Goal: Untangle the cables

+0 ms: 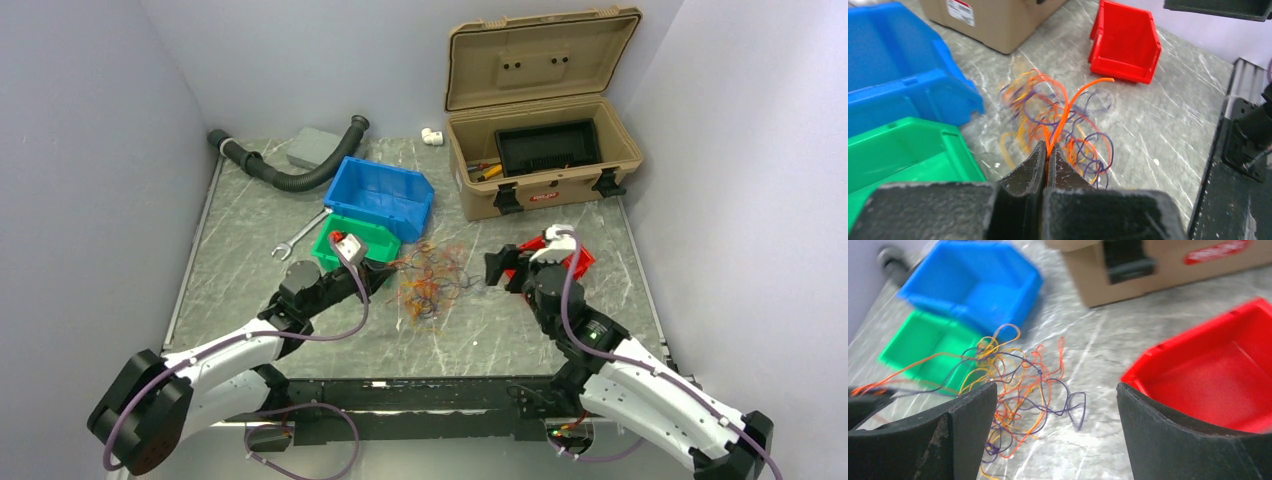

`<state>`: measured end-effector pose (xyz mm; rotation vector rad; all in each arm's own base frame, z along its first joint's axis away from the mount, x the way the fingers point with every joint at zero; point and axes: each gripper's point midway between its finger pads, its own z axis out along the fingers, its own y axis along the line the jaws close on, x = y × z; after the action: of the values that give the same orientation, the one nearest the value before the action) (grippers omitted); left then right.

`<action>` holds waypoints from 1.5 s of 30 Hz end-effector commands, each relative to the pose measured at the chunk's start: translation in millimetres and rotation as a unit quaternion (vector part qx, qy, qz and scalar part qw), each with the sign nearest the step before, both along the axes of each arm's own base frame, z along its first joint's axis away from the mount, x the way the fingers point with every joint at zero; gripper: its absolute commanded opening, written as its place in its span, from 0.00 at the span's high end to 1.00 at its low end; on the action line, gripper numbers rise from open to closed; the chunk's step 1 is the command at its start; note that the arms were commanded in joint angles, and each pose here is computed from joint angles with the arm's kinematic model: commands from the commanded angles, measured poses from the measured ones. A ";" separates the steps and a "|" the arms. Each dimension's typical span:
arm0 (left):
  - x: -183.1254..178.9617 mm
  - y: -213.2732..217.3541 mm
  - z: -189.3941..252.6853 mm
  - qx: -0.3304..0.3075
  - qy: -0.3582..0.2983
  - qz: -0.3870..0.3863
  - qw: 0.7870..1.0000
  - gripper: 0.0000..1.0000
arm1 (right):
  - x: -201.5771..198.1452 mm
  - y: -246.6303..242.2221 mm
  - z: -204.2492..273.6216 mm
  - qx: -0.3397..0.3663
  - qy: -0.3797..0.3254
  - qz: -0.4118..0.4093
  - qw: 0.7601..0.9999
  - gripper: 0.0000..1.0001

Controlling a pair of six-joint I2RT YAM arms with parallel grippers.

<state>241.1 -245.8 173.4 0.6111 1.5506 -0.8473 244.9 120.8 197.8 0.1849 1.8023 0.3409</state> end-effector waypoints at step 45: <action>29.5 59.7 16.9 -0.009 -0.014 0.189 0.982 1.00 | -2.0 -115.7 -11.3 0.002 0.050 -0.284 0.958 1.00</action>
<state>257.8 -212.9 186.4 0.4398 1.5572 -0.6815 259.8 65.0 154.0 0.5645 1.9093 0.1115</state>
